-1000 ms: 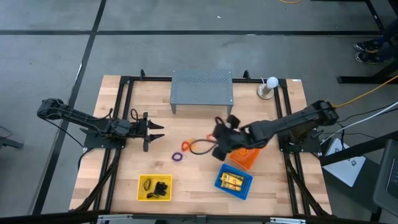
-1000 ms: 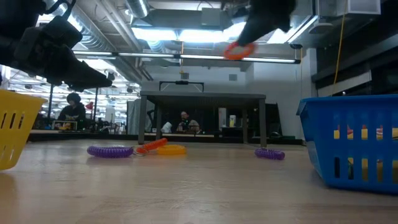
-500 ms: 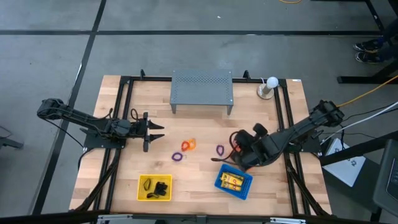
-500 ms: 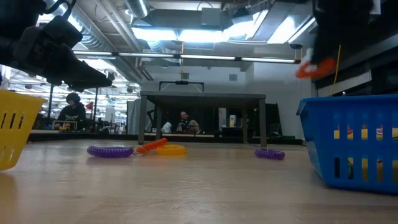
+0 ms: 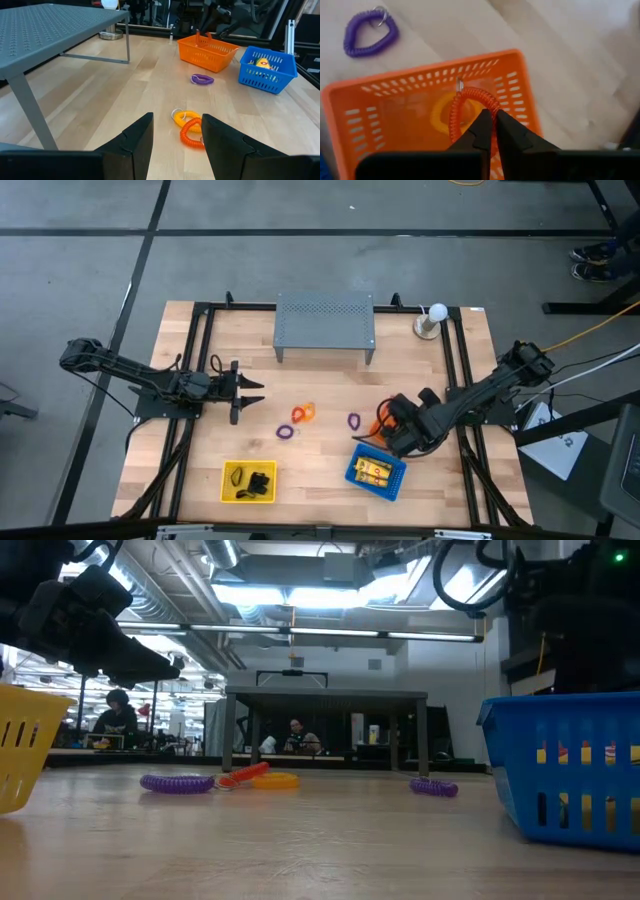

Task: Pick & Place Office Desk Supplies
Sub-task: Put the orange spring keychain into the orange basket, then put the violet spring keychain into the orange basket

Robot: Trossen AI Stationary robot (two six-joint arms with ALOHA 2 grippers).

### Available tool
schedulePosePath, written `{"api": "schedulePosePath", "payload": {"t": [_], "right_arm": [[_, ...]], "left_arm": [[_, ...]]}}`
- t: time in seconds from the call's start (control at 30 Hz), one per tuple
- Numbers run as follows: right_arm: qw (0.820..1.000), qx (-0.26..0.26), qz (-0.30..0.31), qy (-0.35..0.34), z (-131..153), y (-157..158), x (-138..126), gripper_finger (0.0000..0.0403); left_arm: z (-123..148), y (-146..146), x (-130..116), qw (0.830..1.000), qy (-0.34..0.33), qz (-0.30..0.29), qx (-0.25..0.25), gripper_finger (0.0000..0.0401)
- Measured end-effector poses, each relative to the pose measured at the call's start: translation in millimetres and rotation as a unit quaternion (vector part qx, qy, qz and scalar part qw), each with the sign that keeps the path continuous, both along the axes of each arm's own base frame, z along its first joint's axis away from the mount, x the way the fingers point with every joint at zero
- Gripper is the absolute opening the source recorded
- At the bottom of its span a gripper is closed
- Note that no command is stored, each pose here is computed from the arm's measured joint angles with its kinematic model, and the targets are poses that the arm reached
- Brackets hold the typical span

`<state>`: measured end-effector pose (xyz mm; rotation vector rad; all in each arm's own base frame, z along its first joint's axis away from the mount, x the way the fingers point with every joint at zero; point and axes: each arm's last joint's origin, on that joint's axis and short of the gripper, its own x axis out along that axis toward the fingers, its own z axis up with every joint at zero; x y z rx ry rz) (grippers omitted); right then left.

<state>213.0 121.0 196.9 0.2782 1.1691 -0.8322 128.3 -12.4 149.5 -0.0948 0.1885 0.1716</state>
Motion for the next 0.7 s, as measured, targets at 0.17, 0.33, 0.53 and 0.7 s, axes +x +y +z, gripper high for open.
{"api": "schedulePosePath", "payload": {"t": [0.17, 0.33, 0.53, 0.7], "right_arm": [[1.0, 0.025, -0.001, -0.009, -12.0, 0.7, -0.4, 0.0025], [1.0, 0.011, -0.014, -0.003, -13.4, -2.5, -3.3, 0.0046], [1.0, -0.002, -0.004, 0.005, 4.5, -1.4, -0.3, 0.0119], [0.999, -0.024, 0.013, -0.028, 22.6, 1.7, 8.3, 0.0171]], "left_arm": [[0.0, 0.0, 0.0, 1.0, 0.0, 0.0, 0.0, 0.0161], [0.0, 0.0, 0.0, 1.0, 0.0, 0.0, 0.0, 0.0161], [0.0, 0.0, 0.0, 1.0, 0.0, 0.0, 0.0, 0.0161], [-0.1, 0.0, 0.0, 1.0, 0.0, 0.0, 0.001, 0.0161]]}}
